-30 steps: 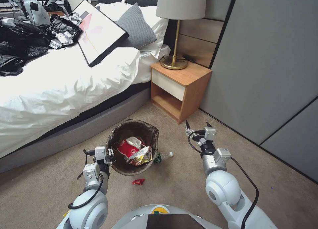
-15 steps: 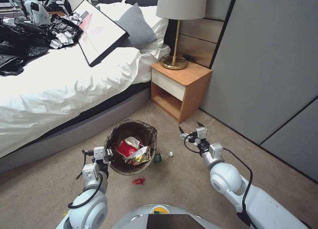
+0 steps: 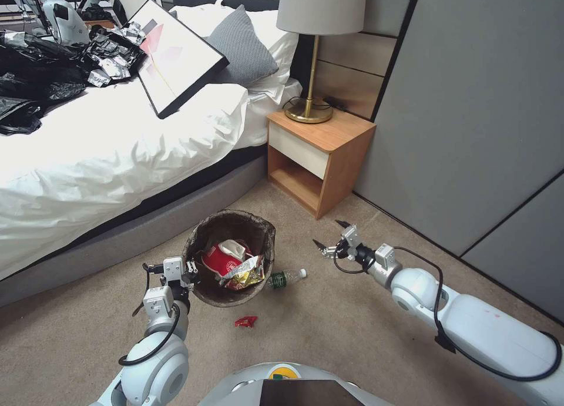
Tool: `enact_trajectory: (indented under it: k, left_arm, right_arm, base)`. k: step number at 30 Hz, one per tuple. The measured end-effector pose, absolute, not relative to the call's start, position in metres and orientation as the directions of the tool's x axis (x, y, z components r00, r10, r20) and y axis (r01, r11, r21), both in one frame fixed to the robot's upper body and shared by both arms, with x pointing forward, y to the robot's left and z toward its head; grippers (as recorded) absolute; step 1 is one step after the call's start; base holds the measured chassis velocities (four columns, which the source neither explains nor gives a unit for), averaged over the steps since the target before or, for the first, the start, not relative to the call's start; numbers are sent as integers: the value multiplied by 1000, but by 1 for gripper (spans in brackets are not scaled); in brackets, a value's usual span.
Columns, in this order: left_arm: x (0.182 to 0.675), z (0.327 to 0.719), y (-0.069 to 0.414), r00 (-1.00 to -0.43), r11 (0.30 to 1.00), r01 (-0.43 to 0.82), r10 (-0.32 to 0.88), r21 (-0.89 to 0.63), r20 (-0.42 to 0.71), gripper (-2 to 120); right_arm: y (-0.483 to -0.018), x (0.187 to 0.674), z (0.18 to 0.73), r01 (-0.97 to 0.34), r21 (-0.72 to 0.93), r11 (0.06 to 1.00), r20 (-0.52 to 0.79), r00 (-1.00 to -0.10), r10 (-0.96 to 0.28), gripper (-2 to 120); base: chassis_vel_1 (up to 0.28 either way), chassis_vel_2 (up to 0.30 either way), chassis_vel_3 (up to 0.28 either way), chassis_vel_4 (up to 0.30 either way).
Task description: Pick up the trash bin, then pick up the garbage from the floor and place it into the trash bin.
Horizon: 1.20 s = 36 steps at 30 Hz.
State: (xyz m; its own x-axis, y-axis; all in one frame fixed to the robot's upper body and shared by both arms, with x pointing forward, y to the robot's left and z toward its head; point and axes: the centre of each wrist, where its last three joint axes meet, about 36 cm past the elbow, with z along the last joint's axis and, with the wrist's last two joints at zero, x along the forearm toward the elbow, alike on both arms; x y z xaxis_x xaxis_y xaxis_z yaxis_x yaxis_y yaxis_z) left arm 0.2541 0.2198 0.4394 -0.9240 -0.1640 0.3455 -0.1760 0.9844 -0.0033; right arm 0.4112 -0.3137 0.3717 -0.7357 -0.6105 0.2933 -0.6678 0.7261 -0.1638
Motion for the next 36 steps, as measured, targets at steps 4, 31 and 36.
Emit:
enact_trajectory:
  k: [4,31,36]
  left_arm:
    - [254,438,221,-922,984,-179,-168,0,348,0]
    - [259,440,223,-922,978,-209,-191,-16,336,0]
    - [260,441,222,-923,978,-210,-191,-20,333,0]
  right_arm:
    - [-319,439,355,-774,-162,612,283,-631,-722,100]
    - [-258,471,269,-959,-32,280,370,-272,-888,100]
    - [-262,472,256,-960,-35,276,404,-267,-875,100]
  base:
    - [0,0,0,0]
    - [0,0,0,0]
    - [0,0,0,0]
